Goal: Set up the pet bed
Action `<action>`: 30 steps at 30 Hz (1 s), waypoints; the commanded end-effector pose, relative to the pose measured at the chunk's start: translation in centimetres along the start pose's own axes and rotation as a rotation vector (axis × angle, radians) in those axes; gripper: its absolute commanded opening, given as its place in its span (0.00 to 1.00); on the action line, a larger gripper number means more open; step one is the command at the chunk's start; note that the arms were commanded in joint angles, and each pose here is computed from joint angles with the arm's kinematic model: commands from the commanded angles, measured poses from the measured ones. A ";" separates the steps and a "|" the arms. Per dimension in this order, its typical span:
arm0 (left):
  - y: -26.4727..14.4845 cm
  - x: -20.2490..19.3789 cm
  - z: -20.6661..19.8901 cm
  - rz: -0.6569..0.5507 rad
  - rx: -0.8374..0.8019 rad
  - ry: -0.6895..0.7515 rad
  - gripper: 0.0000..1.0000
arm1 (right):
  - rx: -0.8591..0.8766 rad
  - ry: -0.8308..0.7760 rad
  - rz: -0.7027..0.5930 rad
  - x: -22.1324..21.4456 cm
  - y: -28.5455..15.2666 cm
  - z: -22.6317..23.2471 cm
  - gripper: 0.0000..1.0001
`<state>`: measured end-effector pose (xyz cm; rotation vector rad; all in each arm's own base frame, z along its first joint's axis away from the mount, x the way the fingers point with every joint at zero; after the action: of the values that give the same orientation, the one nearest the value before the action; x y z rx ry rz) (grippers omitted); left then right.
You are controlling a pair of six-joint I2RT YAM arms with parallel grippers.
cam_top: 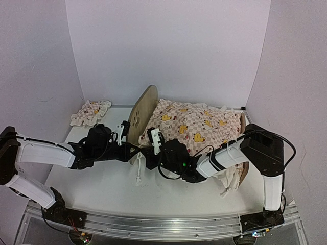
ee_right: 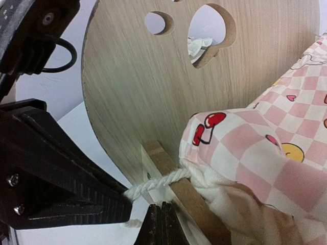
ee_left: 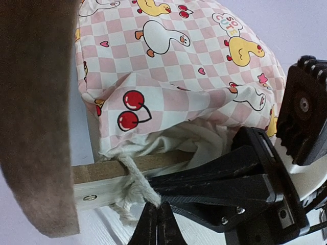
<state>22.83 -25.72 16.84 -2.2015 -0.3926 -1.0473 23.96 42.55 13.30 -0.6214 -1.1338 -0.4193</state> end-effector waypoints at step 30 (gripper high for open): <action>-5.7 1.0 2.0 -0.104 -0.045 -0.337 0.57 | 0.435 0.090 -0.067 1.3 3.6 -1.6 0.00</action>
<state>21.22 -21.59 18.71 -2.3662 -0.5350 -0.8921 26.38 44.04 12.17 -0.2178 -1.0983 -0.2072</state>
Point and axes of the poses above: each gripper's point midway between its finger pads, its own y axis out along the fingers, its own z axis along the line the jaws close on, x = y × z, the point moved 7 cm from there along -y, back along the fingers, and after that the axes turned 1 degree about y, right-handed, at the moved point
